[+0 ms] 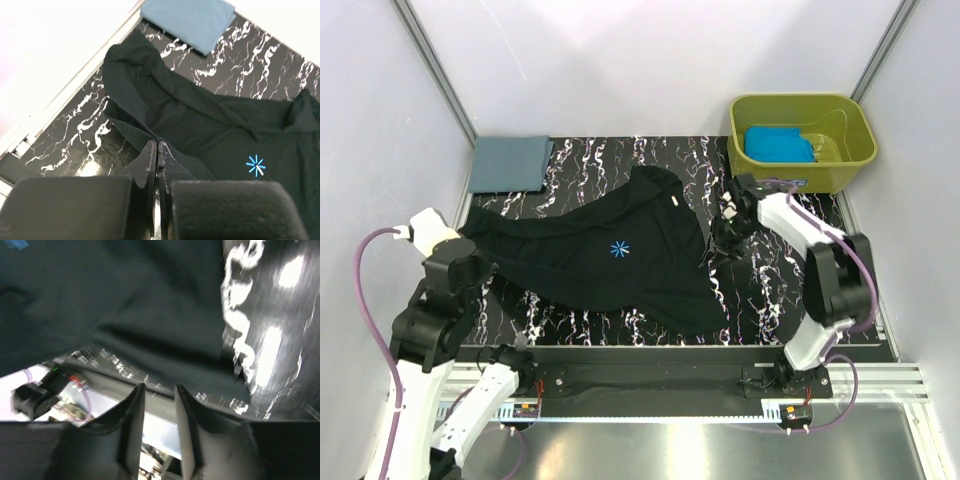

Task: Fold and stack the t-shirts
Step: Flatten the tshirt out

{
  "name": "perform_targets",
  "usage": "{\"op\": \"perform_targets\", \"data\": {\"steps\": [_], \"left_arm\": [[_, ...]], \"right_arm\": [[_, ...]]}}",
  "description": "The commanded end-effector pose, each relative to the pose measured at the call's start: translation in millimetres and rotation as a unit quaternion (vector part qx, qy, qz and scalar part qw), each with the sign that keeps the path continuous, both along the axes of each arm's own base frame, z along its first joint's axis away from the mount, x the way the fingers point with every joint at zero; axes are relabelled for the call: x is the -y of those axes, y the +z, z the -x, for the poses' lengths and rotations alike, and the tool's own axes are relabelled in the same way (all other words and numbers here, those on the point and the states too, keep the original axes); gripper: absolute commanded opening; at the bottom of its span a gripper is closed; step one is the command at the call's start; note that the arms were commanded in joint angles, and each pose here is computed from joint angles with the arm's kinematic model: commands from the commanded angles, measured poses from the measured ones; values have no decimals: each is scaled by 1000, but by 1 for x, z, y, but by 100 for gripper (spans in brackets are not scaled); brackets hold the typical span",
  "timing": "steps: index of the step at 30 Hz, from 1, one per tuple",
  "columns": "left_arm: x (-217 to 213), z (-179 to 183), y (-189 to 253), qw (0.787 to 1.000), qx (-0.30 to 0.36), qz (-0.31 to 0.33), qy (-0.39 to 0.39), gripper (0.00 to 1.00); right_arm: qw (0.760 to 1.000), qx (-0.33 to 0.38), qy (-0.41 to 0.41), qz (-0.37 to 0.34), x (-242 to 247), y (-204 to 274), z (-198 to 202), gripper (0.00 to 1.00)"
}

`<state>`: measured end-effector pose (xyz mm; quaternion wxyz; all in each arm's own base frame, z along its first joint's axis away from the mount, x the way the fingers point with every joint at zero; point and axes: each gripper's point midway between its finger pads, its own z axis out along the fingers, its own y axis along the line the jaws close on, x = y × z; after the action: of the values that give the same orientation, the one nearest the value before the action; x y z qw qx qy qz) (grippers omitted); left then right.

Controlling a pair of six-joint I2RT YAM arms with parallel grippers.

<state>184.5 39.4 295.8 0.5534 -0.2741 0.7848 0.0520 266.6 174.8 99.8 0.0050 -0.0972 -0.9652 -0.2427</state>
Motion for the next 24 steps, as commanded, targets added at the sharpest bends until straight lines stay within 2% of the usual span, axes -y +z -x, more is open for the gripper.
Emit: {"op": "perform_targets", "data": {"steps": [1,4,10,20,22,24], "left_arm": [[8,-5,-10,1000,-13,17,-11,0],[12,-3,-26,999,-33,28,-13,0],[10,-6,-45,998,-62,25,2,0],[17,-29,-60,995,-99,18,4,0],[19,-37,-59,995,-101,12,-2,0],[19,-43,-54,995,-100,5,-4,0]], "right_arm": [[999,42,19,17,-11,-22,-36,32],[997,67,35,27,-29,-30,-55,23],[985,116,39,122,-30,-55,-88,19],[963,149,10,223,-18,-82,-136,25],[954,169,12,248,-12,-76,-156,27],[946,160,15,283,7,-85,-166,28]]}}
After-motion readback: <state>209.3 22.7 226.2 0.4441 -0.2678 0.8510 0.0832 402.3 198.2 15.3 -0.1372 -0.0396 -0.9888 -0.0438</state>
